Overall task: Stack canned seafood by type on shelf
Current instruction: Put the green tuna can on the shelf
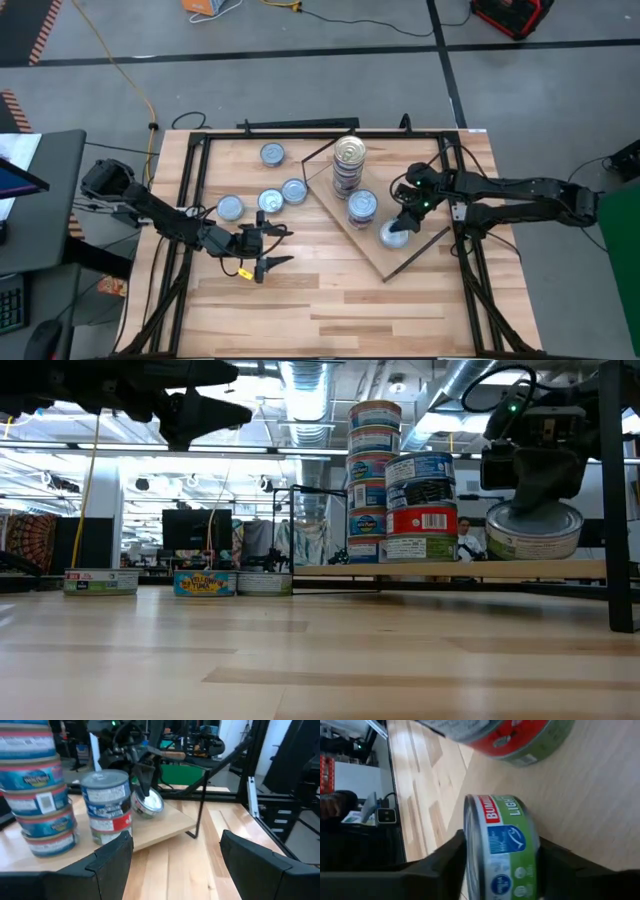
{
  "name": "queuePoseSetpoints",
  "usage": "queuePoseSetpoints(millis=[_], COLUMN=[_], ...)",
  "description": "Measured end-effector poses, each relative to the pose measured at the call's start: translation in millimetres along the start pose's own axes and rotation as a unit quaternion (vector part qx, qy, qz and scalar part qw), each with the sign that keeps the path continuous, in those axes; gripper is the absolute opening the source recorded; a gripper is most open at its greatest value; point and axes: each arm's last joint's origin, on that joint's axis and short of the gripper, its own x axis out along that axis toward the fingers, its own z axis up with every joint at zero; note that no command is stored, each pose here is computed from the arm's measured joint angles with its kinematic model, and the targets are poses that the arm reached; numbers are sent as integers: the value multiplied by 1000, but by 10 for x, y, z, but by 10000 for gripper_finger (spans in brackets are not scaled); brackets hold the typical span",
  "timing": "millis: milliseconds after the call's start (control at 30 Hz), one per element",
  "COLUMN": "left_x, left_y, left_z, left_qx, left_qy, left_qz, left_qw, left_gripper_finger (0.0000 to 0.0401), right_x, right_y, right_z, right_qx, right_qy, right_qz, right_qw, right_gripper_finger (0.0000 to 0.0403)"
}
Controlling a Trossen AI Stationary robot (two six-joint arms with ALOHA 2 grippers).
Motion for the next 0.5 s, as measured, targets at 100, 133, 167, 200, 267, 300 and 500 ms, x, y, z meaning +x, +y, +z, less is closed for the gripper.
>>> queuePoseSetpoints(millis=[100, 133, 167, 200, 267, 300, 500], left_x=[21, 27, 33, 41, 57, 66, 109], left_y=[-4, -4, -3, -1, 2, 3, 64], left_z=[48, 57, 67, 79, 100, 104, 96], left_qx=[10, 13, 17, 18, 17, 17, 4], left_qy=[-6, -5, -5, -6, -7, -3, 13], left_qz=[21, 29, 35, 40, 40, 37, 45], left_qw=[1000, 999, 999, 999, 999, 999, 999], left_gripper_finger=[290, 290, 290, 290, 290, 290, 290], right_x=[6, 7, 10, 16, 25, 26, 10], right_y=[-40, -58, -74, -86, -122, -136, -166], right_z=[9, 6, 7, 8, 4, 7, 33], right_qx=[3, 7, 11, 14, 26, 31, 40], right_qy=[1, 3, 4, 6, 14, 15, 10], right_qz=[-11, -18, -23, -26, -34, -36, -41], right_qw=[1000, 1000, 1000, 1000, 999, 999, 998], right_gripper_finger=[271, 283, 293, 302, 316, 322, 357])
